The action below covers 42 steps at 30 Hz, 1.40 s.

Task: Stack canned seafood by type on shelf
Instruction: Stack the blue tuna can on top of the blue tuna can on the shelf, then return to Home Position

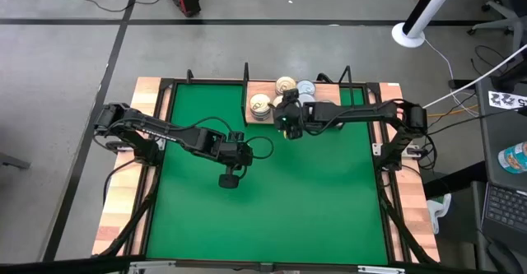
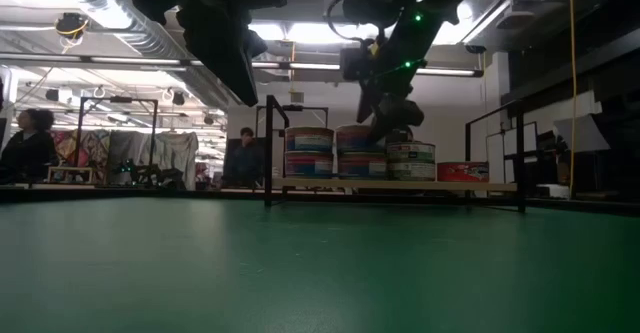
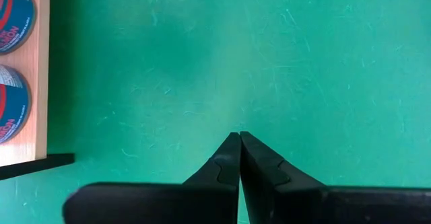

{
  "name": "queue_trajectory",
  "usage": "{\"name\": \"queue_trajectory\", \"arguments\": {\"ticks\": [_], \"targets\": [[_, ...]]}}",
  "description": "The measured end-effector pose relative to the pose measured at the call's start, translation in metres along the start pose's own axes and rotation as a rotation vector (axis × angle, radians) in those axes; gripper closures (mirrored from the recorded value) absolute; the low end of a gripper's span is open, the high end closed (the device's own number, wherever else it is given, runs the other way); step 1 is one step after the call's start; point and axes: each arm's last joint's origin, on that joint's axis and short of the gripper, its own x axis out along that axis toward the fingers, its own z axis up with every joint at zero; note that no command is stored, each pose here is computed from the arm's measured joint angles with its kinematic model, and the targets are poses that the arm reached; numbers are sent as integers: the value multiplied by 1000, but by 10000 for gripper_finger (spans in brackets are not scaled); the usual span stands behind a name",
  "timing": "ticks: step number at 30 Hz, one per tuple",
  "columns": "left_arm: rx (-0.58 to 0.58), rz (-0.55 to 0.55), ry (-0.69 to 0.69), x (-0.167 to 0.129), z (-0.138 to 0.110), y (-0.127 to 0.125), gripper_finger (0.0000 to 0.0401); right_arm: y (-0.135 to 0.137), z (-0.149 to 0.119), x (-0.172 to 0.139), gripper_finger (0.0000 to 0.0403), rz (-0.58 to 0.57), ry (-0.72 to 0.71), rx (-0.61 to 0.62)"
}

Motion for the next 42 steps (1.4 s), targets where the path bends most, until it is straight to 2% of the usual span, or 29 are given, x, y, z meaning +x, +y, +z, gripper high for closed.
{"name": "queue_trajectory", "arguments": {"ticks": [5, 8, 14, 18, 21, 24, 27, 30, 34, 38, 42], "targets": [[2, 0, 0, 0, 0, 0, 398, -4, -3, 3, 91, -3, 11, 11], [43, -2, -4, -4, -1, -1, 399, -4, -3, 0, 91, -3, 6, 9], [47, -1, -96, -34, -1, 4, 398, -4, -1, -20, 91, -43, 8, -11], [66, 7, -202, -69, -7, 10, 397, -12, -1, -50, 91, -65, 6, 4], [42, 25, -284, -97, -16, 16, 396, -19, -5, -81, 91, -35, -2, 55], [4, 54, -343, -116, -35, 21, 396, -23, -16, -113, 91, 35, 6, 100], [-79, 77, -397, -126, -60, 24, 396, -24, -35, -146, 91, 105, -5, 203], [-181, 92, -479, -125, -91, 24, 396, -23, -58, -179, 91, 187, -37, 323], [-289, 108, -628, -109, -125, 22, 396, -5, -89, -207, 91, 196, -180, 441], [-316, 99, -781, -87, -147, 19, 396, 23, -115, -212, 91, 224, -384, 563], [-294, 113, -899, -65, -162, 16, 396, 54, -134, -198, 91, 269, -591, 657]]}}
